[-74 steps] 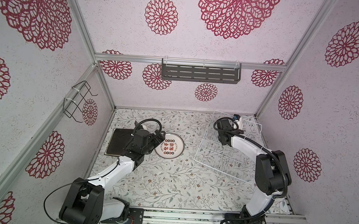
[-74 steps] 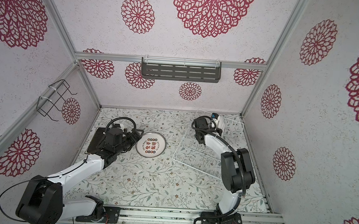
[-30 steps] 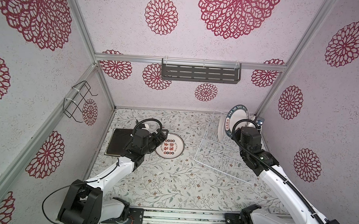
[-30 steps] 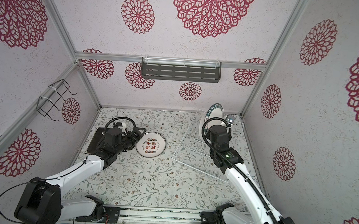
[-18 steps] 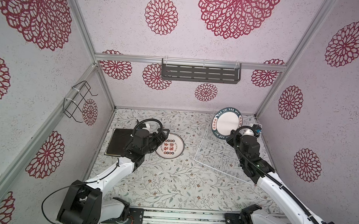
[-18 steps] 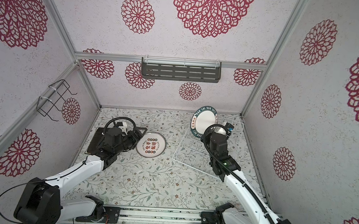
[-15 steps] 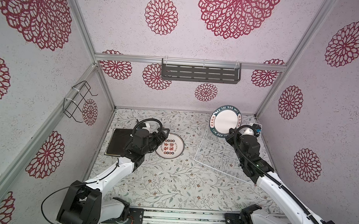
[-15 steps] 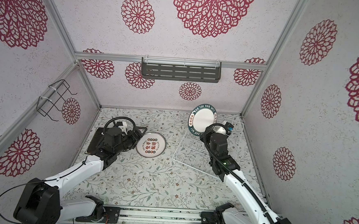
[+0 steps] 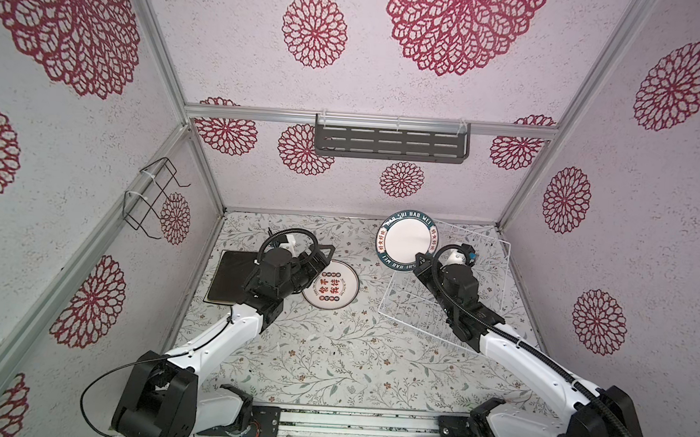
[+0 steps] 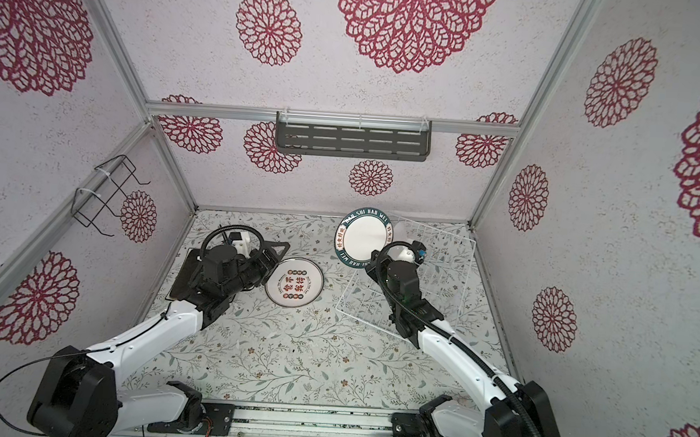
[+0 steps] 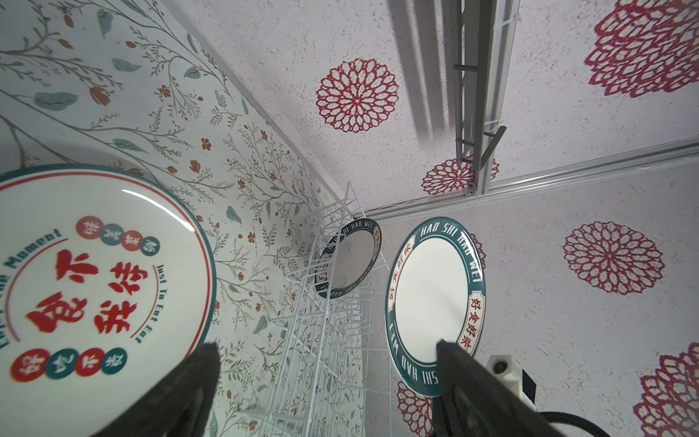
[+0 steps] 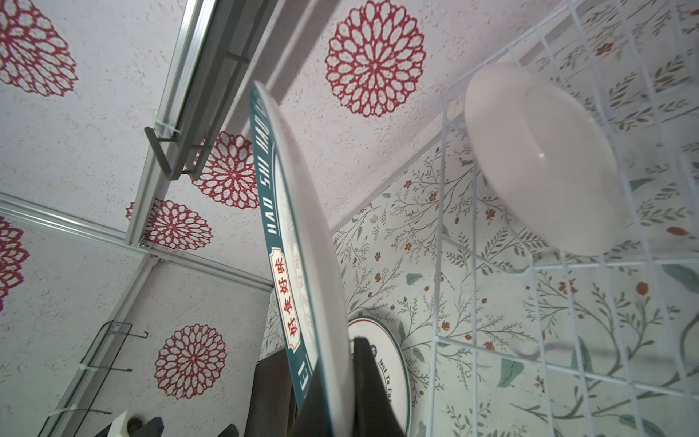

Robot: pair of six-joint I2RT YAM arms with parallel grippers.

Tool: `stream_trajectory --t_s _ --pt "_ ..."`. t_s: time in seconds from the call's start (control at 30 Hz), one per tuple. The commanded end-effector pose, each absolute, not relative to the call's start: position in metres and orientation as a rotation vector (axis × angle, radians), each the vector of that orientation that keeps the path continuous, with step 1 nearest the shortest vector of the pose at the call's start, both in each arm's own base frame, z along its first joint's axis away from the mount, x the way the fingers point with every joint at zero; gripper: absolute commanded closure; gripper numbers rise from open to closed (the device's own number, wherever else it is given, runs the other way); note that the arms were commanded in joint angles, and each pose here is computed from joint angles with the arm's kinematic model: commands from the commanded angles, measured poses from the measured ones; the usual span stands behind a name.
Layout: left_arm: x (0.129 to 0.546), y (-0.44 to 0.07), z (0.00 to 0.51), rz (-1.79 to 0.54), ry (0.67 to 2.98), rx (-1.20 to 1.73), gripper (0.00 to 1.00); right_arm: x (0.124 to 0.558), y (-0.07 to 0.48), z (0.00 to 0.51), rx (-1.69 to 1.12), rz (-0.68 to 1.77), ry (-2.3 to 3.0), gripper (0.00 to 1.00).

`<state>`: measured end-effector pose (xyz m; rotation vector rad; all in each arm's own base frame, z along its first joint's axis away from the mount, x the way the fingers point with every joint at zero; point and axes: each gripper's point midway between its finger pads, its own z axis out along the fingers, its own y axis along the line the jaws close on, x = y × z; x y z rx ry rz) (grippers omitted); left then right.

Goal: Unload the plates from the dish rack
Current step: 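Carry the green-rimmed plate toward the left gripper and close the left gripper on its rim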

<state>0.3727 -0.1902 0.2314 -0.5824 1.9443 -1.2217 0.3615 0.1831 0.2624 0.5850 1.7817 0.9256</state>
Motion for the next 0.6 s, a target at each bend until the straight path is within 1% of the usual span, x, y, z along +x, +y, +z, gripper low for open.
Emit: stream_trajectory --t_s 0.0,0.33,0.57 --pt "0.377 -0.199 0.246 -1.260 1.905 -0.548 0.06 0.362 0.193 0.308 0.603 1.071 1.604 1.00" --pt "0.378 -0.218 0.249 -1.314 1.904 -0.509 0.09 0.362 0.223 0.302 0.612 1.163 1.608 1.00" --pt "0.378 -0.233 0.252 -1.354 1.903 -0.475 0.13 0.360 0.240 0.300 0.602 1.211 1.616 1.00"
